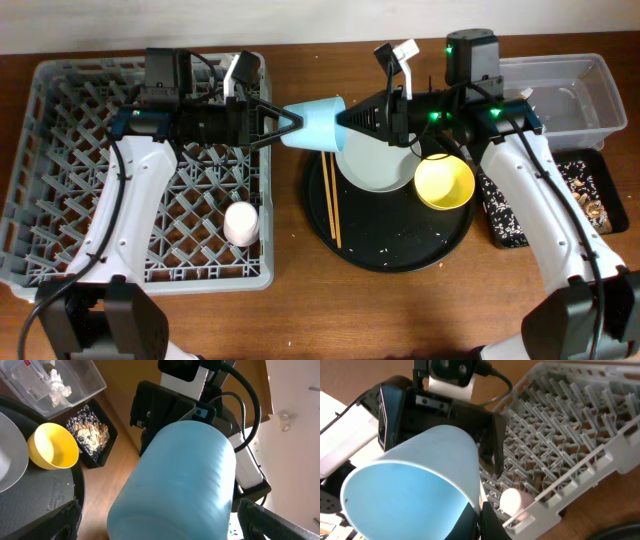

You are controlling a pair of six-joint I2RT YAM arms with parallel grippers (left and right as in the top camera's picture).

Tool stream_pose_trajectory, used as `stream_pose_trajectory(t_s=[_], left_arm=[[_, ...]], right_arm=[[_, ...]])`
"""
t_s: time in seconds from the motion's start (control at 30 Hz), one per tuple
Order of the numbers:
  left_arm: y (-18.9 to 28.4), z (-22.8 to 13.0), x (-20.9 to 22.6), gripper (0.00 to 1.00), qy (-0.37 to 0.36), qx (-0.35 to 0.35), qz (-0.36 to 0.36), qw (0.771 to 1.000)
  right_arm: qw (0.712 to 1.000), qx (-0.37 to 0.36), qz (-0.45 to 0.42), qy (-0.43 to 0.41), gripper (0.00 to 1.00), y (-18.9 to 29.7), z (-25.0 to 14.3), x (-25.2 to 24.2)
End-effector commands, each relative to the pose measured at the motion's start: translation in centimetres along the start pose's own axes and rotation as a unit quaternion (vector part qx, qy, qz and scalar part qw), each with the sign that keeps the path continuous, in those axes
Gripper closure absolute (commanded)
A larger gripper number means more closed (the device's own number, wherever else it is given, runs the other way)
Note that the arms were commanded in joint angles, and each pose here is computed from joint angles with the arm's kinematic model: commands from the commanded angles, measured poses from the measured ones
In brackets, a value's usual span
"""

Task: Sort waste into correct bins and load items into the dishwasher rack
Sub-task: 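Pass the blue cup to the left gripper and place it in the rack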

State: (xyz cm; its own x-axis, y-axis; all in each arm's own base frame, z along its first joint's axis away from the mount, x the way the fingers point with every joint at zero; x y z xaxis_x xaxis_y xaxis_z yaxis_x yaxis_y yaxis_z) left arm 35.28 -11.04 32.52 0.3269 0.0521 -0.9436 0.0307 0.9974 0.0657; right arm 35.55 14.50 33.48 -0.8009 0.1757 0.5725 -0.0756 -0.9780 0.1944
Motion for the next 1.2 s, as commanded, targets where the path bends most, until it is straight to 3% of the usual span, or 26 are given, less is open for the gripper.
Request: stream_pose_trajectory(t_s=[0.0,0.1,0.13,0.17,0.2,0.23,0.27,0.4,0.47,0.53,0.57,0.6,0.63,0.67,0.7,0.87,0.97,1.17], left_arm=[[-2.4,-0.5,-0.7,0.01,-0.027,0.033,-0.016,0.999],[-4.0,-1.0,-1.0,0.1,-0.029,0.054,-0.024,0.998],[-4.0,-1.0,-1.0,0.2,-0.029,0.054,-0.024,0.998],[-4.0,-1.1,-1.0,0.4,-0.029,0.055,-0.024,0.998],[-4.0,-1.1,-1.0,0.49,-0.029,0.055,-0.024,0.998],[-4.0,-1.0,-1.0,0.5,-0.031,0.054,-0.024,0.998],[-4.0,-1.0,-1.0,0.5,-0.033,0.054,-0.024,0.998],[-1.6,0.1,-0.4,0.5,-0.044,0.016,0.001,0.999],[0.8,1.1,1.5,0.51,-0.034,-0.044,0.112,0.992],[2.6,1.1,4.6,0.51,-0.006,-0.086,0.3,0.95],[3.6,0.5,5.9,0.5,0.022,-0.095,0.389,0.916],[4.9,-0.3,7.1,0.51,0.05,-0.095,0.485,0.868],[6.0,-1.3,7.9,0.5,0.073,-0.084,0.57,0.814],[7.1,-2.7,8.3,0.5,0.092,-0.058,0.66,0.744],[7.1,-3.1,8.3,0.49,0.093,-0.047,0.679,0.726],[6.7,-3.7,11.2,0.49,0.112,-0.004,0.709,0.696],[5.1,-3.0,13.8,0.49,0.105,0.008,0.698,0.708],[3.0,-2.1,13.4,0.49,0.065,0.005,0.695,0.716]], right_arm=[[1.0,0.007,-0.018,0.011,0.96,-1.6,0.4,0.7],[0.999,0.016,-0.039,0.021,0.96,-3.2,0.3,1.0],[0.999,0.016,-0.04,0.021,0.96,-3.3,0.3,1.0],[0.999,0.016,-0.044,0.021,0.89,-3.3,0.3,1.0],[0.999,0.016,-0.043,0.021,0.59,-3.3,0.3,1.0],[0.999,0.016,-0.043,0.021,0.36,-3.3,0.3,1.0],[0.999,0.016,-0.046,0.021,0.25,-3.3,0.3,0.9],[0.984,0.028,-0.168,-0.054,0.05,0.0,-1.1,-2.1],[0.947,0.043,-0.288,-0.134,0.02,4.3,-3.0,-4.6],[0.917,0.066,-0.351,-0.177,0.02,6.2,-4.4,-5.4],[0.907,0.077,-0.369,-0.186,0.02,6.4,-4.9,-5.5],[0.901,0.085,-0.38,-0.19,0.02,6.5,-5.1,-5.5],[0.896,0.093,-0.39,-0.193,0.02,6.5,-5.4,-5.5],[0.89,0.101,-0.398,-0.2,0.02,6.6,-5.7,-5.5],[0.889,0.101,-0.399,-0.201,0.01,6.6,-5.7,-5.5],[0.888,0.106,-0.398,-0.206,0.01,6.6,-6.0,-5.4],[0.885,0.107,-0.404,-0.206,0.01,6.7,-6.0,-5.5],[0.881,0.111,-0.411,-0.207,0.01,6.8,-6.1,-5.5]])
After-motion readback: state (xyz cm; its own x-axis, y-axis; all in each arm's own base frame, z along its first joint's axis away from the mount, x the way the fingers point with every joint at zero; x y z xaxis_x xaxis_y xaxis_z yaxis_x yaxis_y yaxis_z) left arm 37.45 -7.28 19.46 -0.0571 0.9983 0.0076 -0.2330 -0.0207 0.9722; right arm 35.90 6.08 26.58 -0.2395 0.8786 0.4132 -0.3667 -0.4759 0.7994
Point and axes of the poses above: each gripper's point midway between its finger pads, its own y axis back along the fingers, its own x axis along the line the jaws close on, z = x × y, the point moved 9 cm from there along y, back along the fingers, and after that the axes turned 8 degrees about y, right-handed, at the moved point
